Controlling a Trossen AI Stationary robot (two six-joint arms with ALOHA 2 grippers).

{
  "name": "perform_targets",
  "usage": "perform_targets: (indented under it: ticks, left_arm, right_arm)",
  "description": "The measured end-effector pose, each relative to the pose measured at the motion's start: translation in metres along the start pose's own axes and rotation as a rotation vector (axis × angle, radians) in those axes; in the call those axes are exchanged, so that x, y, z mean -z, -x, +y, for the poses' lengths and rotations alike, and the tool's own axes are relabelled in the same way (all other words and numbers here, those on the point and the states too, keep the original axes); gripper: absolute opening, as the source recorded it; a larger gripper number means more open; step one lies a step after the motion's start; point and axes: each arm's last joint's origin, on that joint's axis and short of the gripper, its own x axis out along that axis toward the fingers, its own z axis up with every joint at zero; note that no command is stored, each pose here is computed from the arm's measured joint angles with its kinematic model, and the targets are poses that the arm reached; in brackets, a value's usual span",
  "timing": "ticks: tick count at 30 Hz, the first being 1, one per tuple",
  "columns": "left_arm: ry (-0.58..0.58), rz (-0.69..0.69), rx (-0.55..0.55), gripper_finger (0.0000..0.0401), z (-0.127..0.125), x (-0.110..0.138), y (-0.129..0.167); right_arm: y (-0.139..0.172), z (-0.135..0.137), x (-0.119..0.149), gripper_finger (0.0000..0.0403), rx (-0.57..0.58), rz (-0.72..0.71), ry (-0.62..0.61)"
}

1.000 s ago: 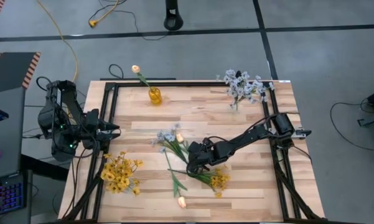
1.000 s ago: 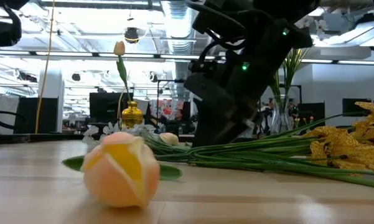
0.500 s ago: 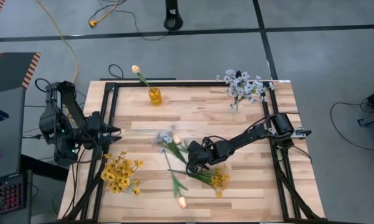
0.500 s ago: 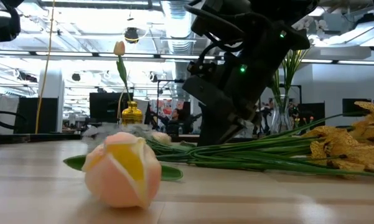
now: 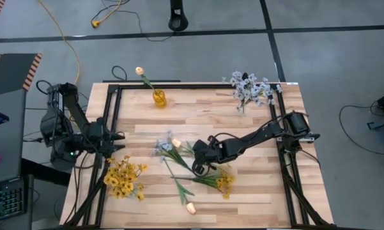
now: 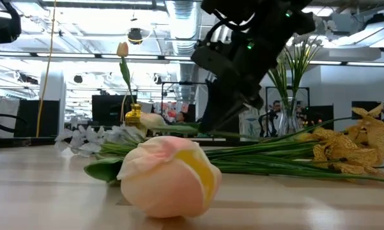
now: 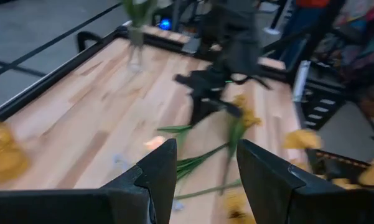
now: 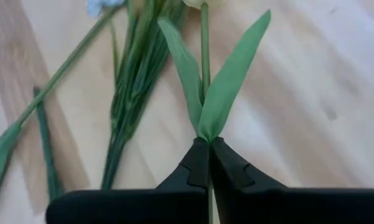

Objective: Sort flowers into vase by color
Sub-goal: Put the top pink tulip into the yellow vase

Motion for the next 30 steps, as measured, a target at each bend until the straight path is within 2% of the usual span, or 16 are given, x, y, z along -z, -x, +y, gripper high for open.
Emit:
perform_targets:
  ticks: [5,9,14,23,30]
  left_arm:
    - [-0.004,-0.014,0.079,0.0153,-0.011,-0.006,0.001]
    - [-0.020,-0.022,0.087,0.0153,-0.013,-0.007,0.001]
    - [-0.097,-0.040,0.074,0.0153,-0.012,-0.007,0.001]
    - [-0.130,-0.088,0.036,0.0153,-0.011,-0.009,0.001]
    - [-0.139,-0.101,0.024,0.0153,-0.011,-0.009,0.001]
  right_arm:
    - [0.011,-0.005,-0.012,0.0023,0.010,-0.053,0.022]
    - [0.021,-0.007,-0.020,0.0026,0.019,-0.097,0.035]
    - [0.041,-0.007,-0.035,0.0023,0.010,-0.215,0.071]
    - [0.064,-0.009,-0.076,0.0023,-0.021,-0.542,0.183]
    - [0.073,-0.030,-0.116,0.0023,-0.021,-0.815,0.255]
